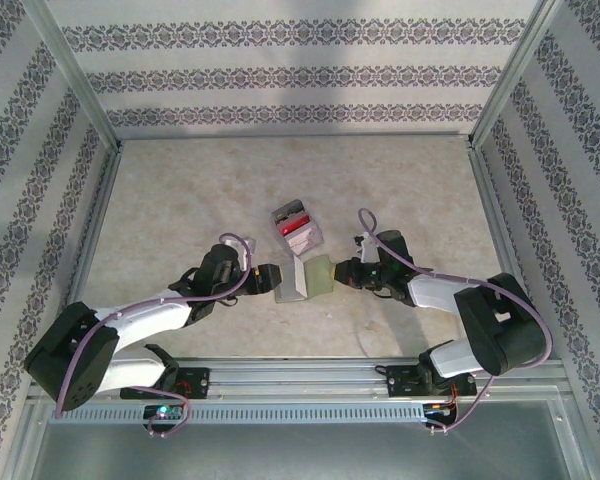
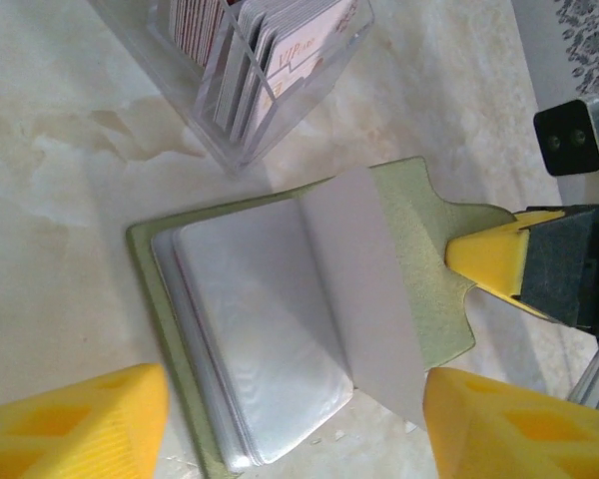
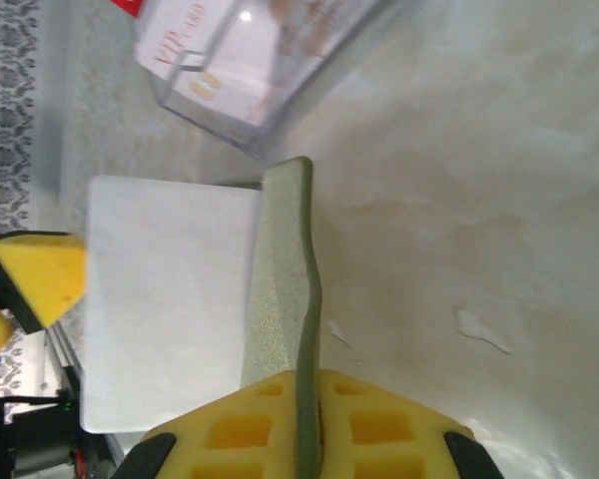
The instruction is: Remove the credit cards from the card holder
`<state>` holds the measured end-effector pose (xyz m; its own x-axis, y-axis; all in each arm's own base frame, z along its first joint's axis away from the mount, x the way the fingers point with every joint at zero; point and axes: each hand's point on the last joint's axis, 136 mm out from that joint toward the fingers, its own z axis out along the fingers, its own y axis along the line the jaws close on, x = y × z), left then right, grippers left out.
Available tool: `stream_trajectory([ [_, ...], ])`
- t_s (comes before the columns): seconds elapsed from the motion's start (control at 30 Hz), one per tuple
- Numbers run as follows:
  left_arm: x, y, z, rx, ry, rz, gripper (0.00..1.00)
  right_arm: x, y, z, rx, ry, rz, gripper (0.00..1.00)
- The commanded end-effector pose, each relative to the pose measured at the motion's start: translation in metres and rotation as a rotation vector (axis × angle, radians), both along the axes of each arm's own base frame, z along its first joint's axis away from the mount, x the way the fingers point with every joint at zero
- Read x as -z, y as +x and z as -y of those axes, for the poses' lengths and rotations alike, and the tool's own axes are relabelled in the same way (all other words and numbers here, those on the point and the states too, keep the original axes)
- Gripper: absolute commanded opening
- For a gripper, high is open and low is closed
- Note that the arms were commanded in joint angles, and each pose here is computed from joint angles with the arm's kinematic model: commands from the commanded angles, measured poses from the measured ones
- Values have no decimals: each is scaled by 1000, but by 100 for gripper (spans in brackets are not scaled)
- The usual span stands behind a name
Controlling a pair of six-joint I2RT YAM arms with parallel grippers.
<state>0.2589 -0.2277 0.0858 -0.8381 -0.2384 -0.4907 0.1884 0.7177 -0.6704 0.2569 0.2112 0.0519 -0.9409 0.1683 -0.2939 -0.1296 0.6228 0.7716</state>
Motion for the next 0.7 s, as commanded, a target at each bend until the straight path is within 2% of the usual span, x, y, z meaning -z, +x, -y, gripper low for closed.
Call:
stream_trajectory([
  [0.0, 4, 3, 0, -8, 16, -51, 58, 20, -9, 10, -9, -73, -42, 0],
  [0.13, 8, 9, 6, -22, -16, -82, 47, 23, -9, 9, -16, -74, -49, 0],
  [0.23, 4, 14, 19, 5, -70, -86, 44, 27, -9, 11, -16, -92, -60, 0],
  [0.67, 25, 21, 31, 28, -58, -148, 42, 26, -8, 9, -29, -88, -56, 0],
])
